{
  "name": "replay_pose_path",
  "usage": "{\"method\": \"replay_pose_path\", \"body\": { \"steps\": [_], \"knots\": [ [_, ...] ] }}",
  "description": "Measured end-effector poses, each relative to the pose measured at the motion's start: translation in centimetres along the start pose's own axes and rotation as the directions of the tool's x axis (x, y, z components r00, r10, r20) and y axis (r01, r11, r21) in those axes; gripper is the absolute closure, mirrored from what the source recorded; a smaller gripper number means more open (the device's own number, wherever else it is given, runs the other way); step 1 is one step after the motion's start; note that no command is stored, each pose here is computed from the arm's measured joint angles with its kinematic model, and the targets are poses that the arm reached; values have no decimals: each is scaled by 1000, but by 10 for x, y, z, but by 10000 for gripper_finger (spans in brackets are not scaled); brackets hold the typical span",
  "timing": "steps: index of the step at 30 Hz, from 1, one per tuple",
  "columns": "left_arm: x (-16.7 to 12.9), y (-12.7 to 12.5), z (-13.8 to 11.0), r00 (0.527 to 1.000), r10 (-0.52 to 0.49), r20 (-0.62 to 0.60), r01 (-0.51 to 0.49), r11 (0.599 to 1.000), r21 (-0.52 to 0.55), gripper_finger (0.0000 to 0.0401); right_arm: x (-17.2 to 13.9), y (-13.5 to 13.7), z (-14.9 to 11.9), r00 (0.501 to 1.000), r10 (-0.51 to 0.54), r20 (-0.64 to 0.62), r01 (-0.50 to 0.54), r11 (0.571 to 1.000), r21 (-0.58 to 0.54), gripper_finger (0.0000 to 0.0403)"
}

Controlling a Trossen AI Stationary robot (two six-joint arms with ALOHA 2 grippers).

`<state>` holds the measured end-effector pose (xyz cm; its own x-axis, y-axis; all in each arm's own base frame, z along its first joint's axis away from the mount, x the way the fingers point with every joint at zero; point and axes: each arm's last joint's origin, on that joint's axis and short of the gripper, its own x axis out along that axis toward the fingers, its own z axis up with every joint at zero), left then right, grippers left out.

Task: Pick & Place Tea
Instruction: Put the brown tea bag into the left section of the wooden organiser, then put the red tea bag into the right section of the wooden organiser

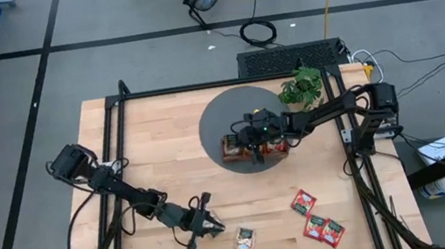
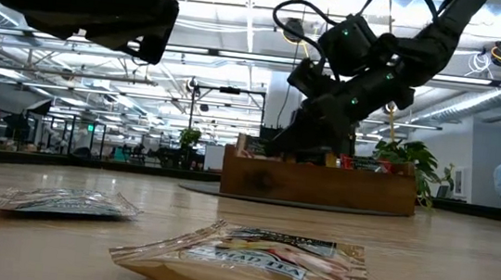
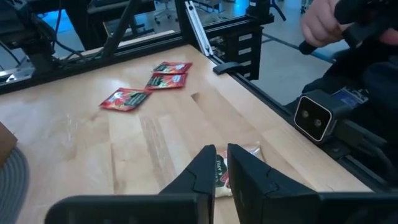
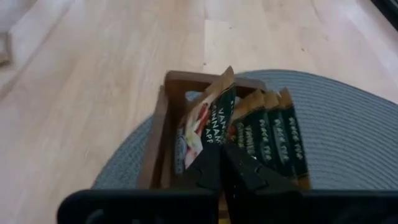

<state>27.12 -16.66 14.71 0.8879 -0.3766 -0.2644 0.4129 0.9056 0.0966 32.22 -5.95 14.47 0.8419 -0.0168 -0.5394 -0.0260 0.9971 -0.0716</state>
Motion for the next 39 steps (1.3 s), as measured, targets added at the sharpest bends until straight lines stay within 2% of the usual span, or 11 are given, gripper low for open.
{"method": "replay_pose_path", "body": {
  "steps": [7,18,22,25,28,32,36,39],
  "knots": [
    [0,0,0,1000,0,-2,0,999,-34,364,0,-1,0,999,-43,-10,43,999,-15,360],
    [0,0,0,1000,2,1,-1,999,-37,370,-2,6,13,994,-36,104,38,999,-13,266],
    [0,0,-1,1000,1,-4,-1,999,-37,370,-17,12,26,991,-26,131,33,998,-52,248],
    [0,0,-1,1000,1,-7,-2,998,-67,370,-41,18,41,990,-5,141,7,1000,-10,244],
    [0,1,-2,999,30,-19,-32,993,-112,370,-67,36,44,985,133,109,-135,991,12,254],
    [0,2,-5,990,126,-57,-135,972,-195,371,-94,77,20,950,312,12,-313,949,43,296],
    [-1,4,-8,974,211,-87,-228,912,-340,371,-117,132,2,925,380,-1,-380,925,-5,372],
    [3,2,-1,976,203,-77,-217,911,-351,371,-135,173,-5,923,384,2,-383,922,-54,393]
  ]
}}
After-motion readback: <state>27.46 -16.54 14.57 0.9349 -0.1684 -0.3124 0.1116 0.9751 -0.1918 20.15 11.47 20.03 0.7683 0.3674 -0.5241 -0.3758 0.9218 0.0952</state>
